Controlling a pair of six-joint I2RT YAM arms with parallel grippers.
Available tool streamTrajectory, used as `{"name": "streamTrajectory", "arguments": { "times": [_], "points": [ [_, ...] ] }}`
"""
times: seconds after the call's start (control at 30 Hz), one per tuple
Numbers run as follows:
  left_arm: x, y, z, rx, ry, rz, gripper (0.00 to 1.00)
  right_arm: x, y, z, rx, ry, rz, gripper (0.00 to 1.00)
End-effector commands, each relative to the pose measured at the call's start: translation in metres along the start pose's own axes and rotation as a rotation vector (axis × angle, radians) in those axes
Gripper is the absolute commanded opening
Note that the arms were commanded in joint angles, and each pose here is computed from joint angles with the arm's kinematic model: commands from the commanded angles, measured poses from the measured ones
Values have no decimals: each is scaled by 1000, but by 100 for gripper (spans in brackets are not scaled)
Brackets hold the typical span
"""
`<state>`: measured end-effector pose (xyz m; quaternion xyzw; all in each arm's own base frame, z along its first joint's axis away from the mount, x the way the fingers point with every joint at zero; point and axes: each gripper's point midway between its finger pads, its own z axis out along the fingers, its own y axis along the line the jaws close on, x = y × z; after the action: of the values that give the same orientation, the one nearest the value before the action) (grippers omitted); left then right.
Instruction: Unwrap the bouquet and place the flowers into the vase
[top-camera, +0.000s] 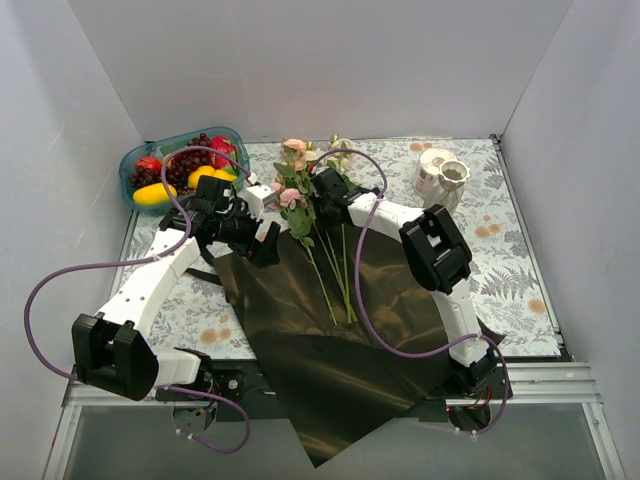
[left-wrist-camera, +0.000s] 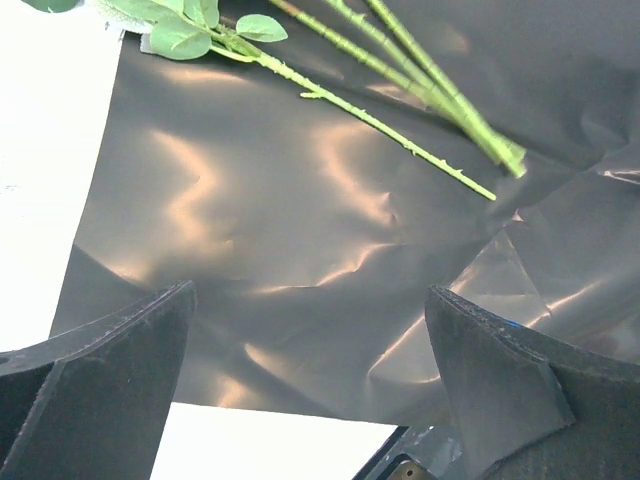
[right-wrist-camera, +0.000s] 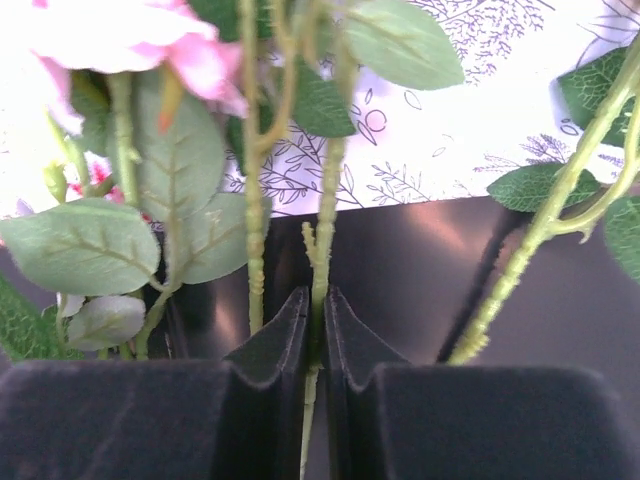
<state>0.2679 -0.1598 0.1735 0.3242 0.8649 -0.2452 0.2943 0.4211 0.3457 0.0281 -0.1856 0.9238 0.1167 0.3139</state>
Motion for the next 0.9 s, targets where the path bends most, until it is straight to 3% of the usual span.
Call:
{"name": "streamTrajectory", "arguments": {
  "times": [0.0, 0.03, 0.33, 0.53, 0.63, 0.67, 0.73, 0.77, 0.83, 0.87],
  "points": [
    [-4, -1, -13, -26, -31, 31, 98, -6, 2, 2, -8, -12, 9, 9],
    [-4, -1, -14, -29, -32, 32, 98, -11, 3, -1, -9, -21, 11, 2],
    [-9, -1, -13, -29, -49, 29, 98, -114, 9, -91, -10, -241, -12, 1],
    [-19, 1, -15, -32, -62, 39, 98, -212, 13, -197, -78, -502, 28, 1],
    [-20, 2, -14, -33, -61, 39, 98, -247, 6, -256, -136, -642, 56, 1],
    [-20, 2, -14, -30, -57, 37, 98, -265, 1, -290, -140, -741, 43, 1],
    [-21, 2, -14, -31, -58, 39, 98, -274, -10, -316, -82, -836, 13, 1],
    [-23, 2, -15, -32, -60, 42, 98, -282, -26, -358, 0, -937, -2, 1],
    [-24, 2, -15, -33, -64, 42, 98, -285, -41, -378, 73, -1067, -34, 1],
    [-24, 2, -16, -33, -66, 41, 98, -287, -50, -422, 97, -1177, -63, 1]
  ]
}}
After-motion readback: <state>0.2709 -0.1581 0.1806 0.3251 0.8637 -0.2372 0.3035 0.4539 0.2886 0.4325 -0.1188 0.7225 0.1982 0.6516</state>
